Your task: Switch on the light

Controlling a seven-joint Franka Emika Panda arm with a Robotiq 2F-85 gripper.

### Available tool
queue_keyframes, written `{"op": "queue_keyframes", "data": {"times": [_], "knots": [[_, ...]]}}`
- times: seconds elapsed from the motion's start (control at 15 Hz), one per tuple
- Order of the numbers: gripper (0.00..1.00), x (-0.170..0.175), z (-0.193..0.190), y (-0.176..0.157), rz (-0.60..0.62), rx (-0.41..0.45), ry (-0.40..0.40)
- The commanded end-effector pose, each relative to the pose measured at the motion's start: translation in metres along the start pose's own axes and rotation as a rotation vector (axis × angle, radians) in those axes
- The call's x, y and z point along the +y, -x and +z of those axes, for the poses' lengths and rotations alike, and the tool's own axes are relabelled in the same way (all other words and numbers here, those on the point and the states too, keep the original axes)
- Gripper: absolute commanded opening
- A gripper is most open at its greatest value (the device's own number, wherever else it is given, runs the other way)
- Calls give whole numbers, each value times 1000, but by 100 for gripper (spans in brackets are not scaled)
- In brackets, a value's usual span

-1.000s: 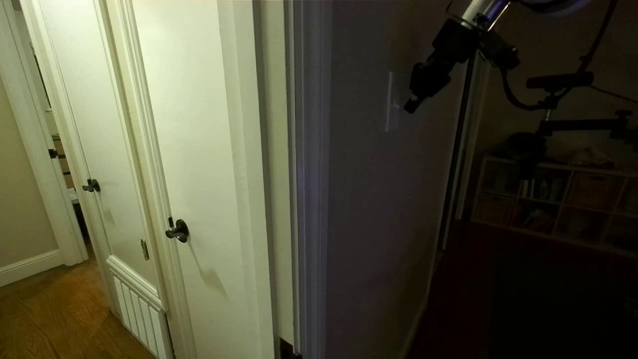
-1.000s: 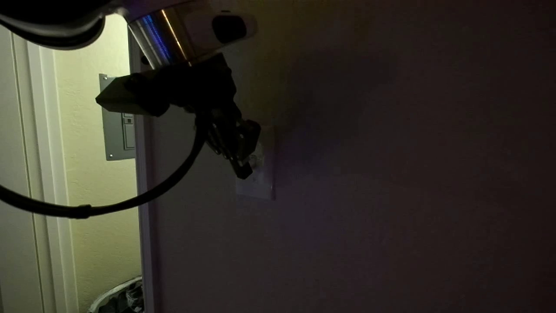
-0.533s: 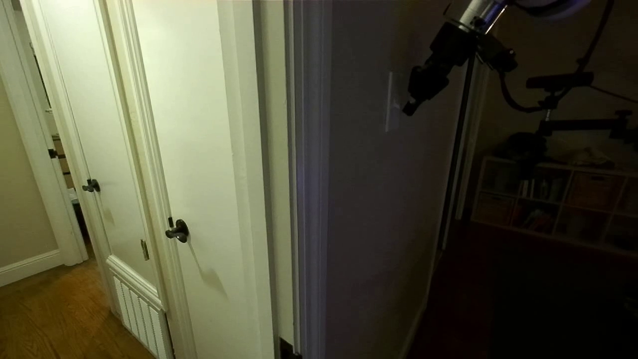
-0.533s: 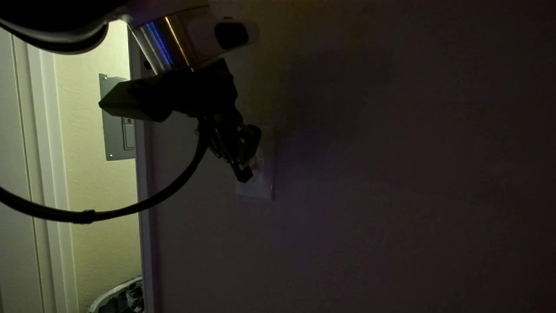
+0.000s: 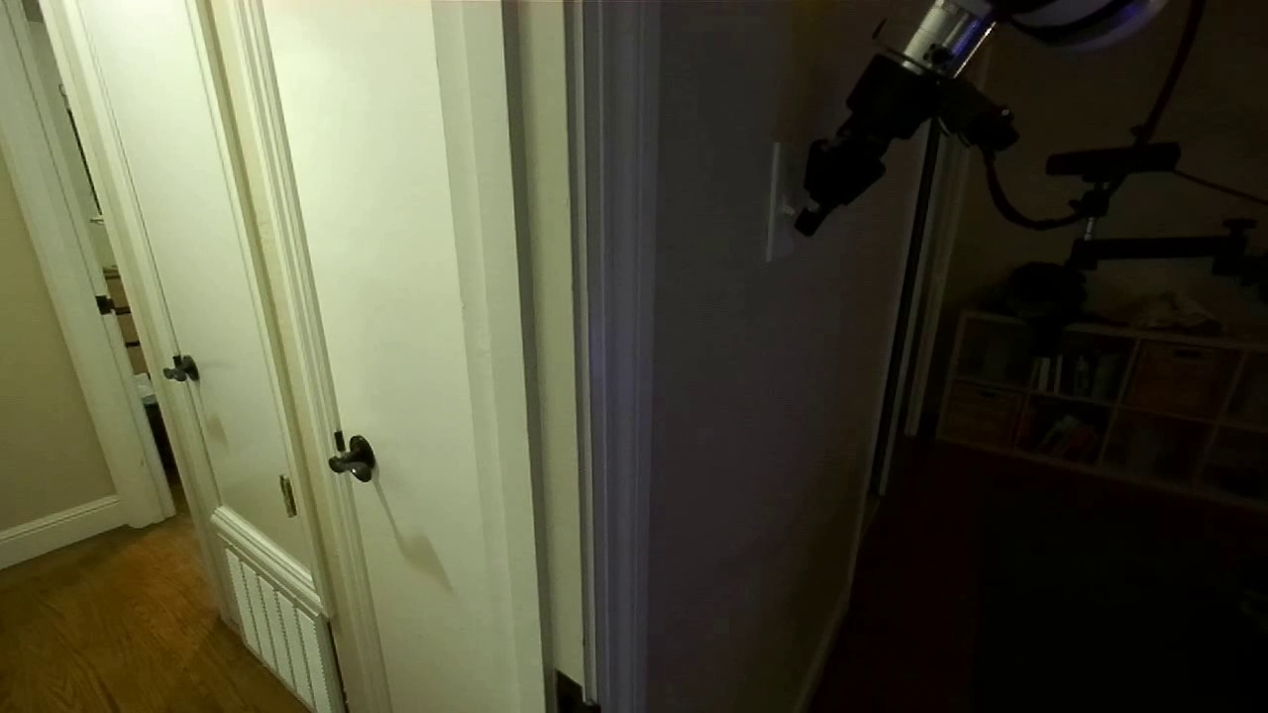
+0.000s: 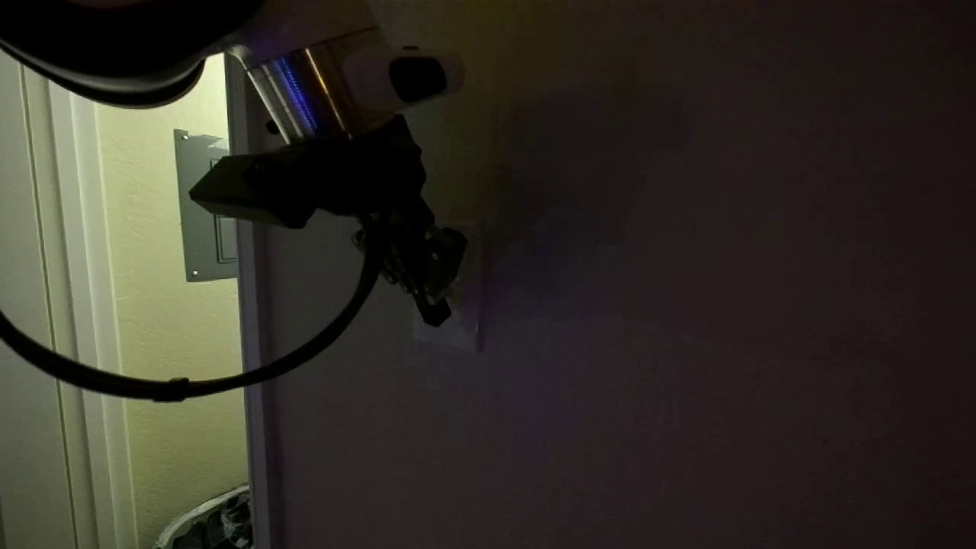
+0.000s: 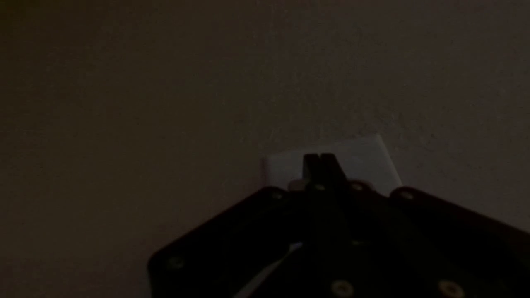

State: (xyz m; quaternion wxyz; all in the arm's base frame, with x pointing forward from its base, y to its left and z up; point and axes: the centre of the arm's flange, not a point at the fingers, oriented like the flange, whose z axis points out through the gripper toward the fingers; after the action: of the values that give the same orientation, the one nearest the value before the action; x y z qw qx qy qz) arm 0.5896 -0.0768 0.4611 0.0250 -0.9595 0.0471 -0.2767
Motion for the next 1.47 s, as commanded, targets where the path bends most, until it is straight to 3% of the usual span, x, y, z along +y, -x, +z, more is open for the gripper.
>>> {"op": "queue_keyframes", "data": {"times": [0.0, 0.2, 0.87, 1.4], "knots": [[5, 6, -7, -13, 17, 60, -7], [5, 8, -13, -18, 31, 91, -8], [5, 12, -9, -1, 11, 30, 31], [5, -1, 1, 0, -10, 13, 2]]}}
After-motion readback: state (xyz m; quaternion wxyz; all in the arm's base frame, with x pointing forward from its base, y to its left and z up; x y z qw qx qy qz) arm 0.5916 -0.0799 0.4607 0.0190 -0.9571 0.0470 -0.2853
